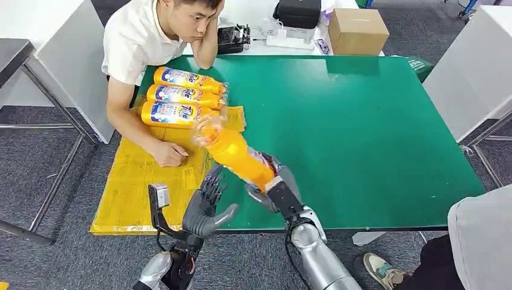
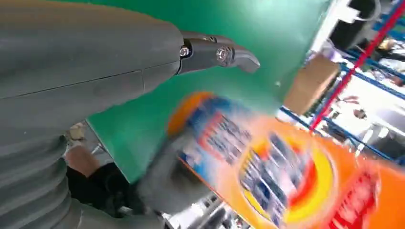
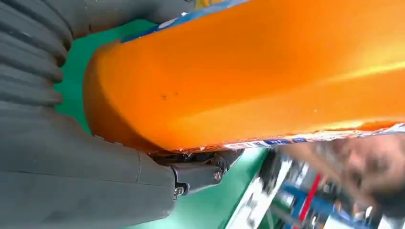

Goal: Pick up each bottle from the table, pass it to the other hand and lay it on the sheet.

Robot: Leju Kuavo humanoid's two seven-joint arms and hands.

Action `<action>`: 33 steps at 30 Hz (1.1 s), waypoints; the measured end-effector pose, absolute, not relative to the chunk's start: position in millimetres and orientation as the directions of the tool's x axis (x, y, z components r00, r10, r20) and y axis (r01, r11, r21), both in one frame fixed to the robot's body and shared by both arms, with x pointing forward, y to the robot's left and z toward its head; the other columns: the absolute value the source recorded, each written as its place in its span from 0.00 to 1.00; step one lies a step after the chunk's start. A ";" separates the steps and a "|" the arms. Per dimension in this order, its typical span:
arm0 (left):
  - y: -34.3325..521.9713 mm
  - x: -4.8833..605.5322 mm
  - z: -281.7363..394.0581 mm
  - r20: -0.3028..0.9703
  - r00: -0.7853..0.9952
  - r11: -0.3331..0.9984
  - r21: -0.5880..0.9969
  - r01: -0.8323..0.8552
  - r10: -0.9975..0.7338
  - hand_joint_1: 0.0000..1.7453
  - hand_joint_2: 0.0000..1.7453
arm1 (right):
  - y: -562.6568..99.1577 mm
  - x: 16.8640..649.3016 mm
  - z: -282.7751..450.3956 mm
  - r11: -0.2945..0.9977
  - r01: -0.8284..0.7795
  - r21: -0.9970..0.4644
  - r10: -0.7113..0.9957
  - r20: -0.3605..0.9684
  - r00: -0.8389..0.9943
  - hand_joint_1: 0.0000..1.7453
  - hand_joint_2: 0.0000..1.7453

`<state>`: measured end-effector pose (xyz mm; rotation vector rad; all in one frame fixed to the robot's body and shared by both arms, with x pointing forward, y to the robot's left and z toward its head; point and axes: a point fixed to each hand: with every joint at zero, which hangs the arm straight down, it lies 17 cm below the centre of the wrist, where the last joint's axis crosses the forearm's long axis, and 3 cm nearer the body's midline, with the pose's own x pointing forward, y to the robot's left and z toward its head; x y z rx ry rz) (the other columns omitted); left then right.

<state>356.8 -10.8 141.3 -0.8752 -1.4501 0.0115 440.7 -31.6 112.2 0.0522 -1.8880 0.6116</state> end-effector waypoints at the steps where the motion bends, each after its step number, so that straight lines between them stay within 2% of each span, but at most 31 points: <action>1: -12.0 356.2 146.7 0.851 0.156 0.702 -0.506 0.502 0.502 0.00 1.00 | -23.4 438.1 108.0 0.852 -0.345 -0.394 0.250 0.885 -0.394 1.00 1.00; 4: -13.7 354.9 165.1 0.865 0.082 0.710 -0.457 0.536 0.495 0.00 1.00 | 0.8 428.8 93.0 0.803 -0.433 -0.410 0.259 0.894 -0.367 1.00 1.00; 11: -12.3 355.2 168.6 0.864 0.075 0.711 -0.456 0.536 0.497 0.00 1.00 | 15.7 433.6 84.9 0.730 -0.478 -0.489 0.329 0.864 -0.381 1.00 1.00; 21: -2.0 369.8 160.4 0.907 0.031 0.802 -0.386 0.455 0.420 0.00 1.00 | 20.3 438.8 74.7 0.658 -0.464 -0.594 0.439 0.802 -0.405 1.00 1.00; 33: 1.9 376.1 149.8 0.924 0.045 0.838 -0.364 0.407 0.380 0.00 1.00 | 17.9 442.7 71.5 0.629 -0.428 -0.649 0.496 0.759 -0.421 1.00 1.00</action>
